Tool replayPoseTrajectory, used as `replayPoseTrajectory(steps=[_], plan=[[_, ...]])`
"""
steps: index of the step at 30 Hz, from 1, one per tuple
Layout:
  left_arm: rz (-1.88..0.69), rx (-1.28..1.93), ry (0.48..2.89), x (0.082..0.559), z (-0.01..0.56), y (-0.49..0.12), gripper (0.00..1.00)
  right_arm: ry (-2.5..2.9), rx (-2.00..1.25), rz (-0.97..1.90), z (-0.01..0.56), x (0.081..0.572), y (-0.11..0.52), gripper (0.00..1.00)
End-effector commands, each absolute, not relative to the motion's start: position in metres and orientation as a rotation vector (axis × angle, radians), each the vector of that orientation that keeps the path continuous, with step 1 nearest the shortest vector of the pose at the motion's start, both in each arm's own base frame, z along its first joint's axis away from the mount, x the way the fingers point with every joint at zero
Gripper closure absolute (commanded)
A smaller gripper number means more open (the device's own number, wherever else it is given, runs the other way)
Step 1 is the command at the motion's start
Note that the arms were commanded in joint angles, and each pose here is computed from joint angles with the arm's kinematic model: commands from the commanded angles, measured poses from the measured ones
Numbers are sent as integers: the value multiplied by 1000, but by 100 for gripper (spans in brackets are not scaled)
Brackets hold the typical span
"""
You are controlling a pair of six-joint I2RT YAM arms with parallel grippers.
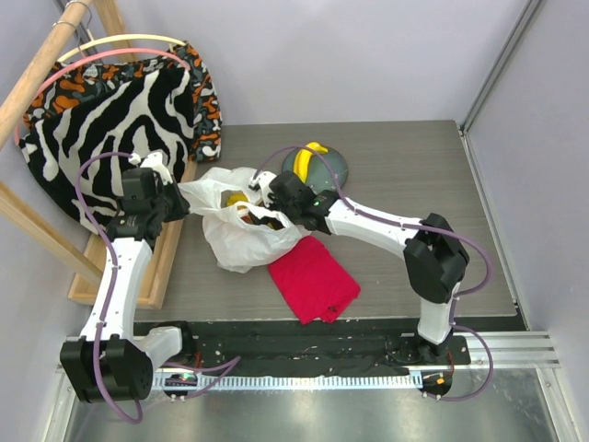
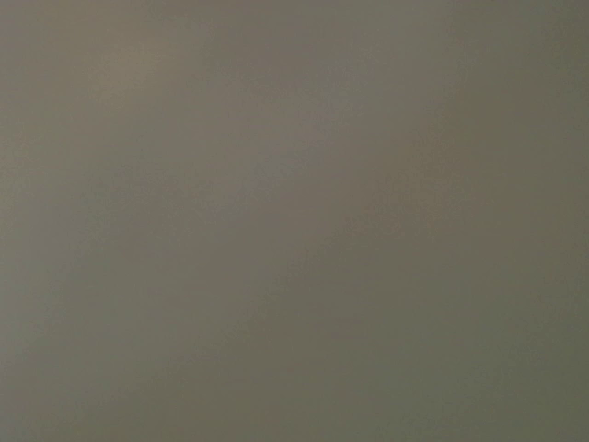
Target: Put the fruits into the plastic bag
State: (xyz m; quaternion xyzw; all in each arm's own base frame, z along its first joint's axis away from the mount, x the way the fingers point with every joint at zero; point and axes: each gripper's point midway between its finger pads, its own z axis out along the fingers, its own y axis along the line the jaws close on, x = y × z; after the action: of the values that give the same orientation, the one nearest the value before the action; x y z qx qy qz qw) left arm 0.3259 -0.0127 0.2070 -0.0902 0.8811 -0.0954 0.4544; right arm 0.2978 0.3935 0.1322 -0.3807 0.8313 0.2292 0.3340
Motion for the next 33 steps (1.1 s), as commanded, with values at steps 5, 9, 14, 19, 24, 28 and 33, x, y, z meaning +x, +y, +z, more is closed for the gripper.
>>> replayPoseTrajectory(steps=[5,9,14,19,24,28,33], plan=[[-264,-213,2119,335,221,-16,100,2171,-929,540,133,314,396,43],[-261,-214,2120,334,221,-15,100,2164,-943,535,133,312,394,29],[-263,-217,2123,335,220,-15,100,2124,-942,543,140,312,394,5],[-262,-217,2125,335,220,-15,100,2094,-924,574,152,312,397,5],[-264,-216,2126,335,219,-15,100,2027,-887,622,175,311,399,7],[-268,-216,2125,334,220,-16,100,1937,-841,673,207,307,396,11],[-269,-213,2125,334,220,-16,100,1802,-809,740,245,299,393,19]])
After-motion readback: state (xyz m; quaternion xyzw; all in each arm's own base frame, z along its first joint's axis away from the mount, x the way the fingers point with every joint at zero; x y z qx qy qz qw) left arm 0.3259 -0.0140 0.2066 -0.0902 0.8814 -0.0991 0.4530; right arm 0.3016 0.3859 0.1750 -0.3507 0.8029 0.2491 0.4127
